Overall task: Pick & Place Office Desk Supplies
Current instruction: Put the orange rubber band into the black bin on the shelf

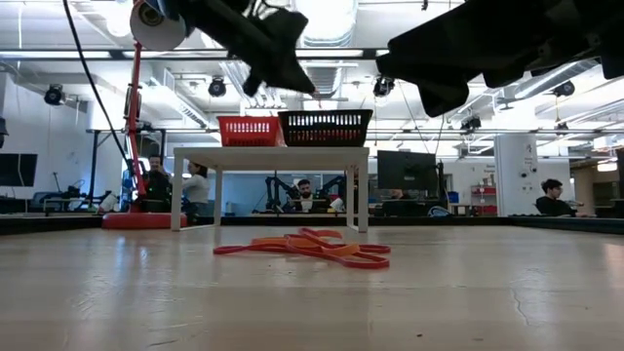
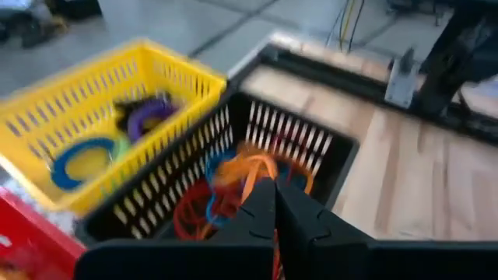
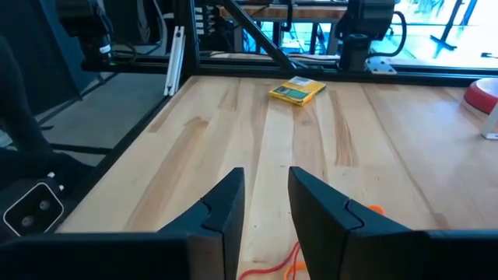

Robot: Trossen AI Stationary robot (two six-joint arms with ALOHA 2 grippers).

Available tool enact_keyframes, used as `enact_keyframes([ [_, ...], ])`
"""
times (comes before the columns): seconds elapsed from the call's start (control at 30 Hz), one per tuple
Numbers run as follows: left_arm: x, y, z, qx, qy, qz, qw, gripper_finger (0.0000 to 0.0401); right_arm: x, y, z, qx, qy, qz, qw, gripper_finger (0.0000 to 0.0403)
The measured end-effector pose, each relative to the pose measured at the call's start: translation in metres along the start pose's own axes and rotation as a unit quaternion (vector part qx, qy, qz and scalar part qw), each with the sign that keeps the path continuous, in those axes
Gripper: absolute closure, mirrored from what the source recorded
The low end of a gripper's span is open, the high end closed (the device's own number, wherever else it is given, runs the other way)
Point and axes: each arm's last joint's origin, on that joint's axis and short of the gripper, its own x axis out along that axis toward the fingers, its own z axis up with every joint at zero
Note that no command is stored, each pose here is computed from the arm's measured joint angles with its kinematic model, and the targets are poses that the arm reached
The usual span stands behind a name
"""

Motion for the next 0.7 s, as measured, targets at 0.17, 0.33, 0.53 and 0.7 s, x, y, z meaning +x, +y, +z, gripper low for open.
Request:
enact_keyframes([
  [0.17, 0.012, 0.003, -0.013, 0.005, 0.047, 0.005, 0.999, 0.0392, 0.0, 0.0, 0.001, -0.002, -0.003, 0.0, 1.0, 0.0306],
  [0.33, 0.019, 0.004, -0.019, 0.014, 0.062, 0.011, 0.998, 0.0372, 0.001, 0.0, 0.001, -0.003, -0.003, 0.0, 1.0, 0.0303],
  [0.53, 0.021, 0.008, -0.02, 0.011, 0.068, 0.016, 0.998, 0.0308, 0.001, 0.001, 0.003, -0.002, -0.006, 0.001, 1.0, 0.0308],
  [0.7, 0.021, 0.012, -0.021, 0.006, 0.075, 0.021, 0.997, 0.0232, 0.001, 0.001, 0.003, -0.002, -0.006, 0.001, 1.0, 0.0315],
])
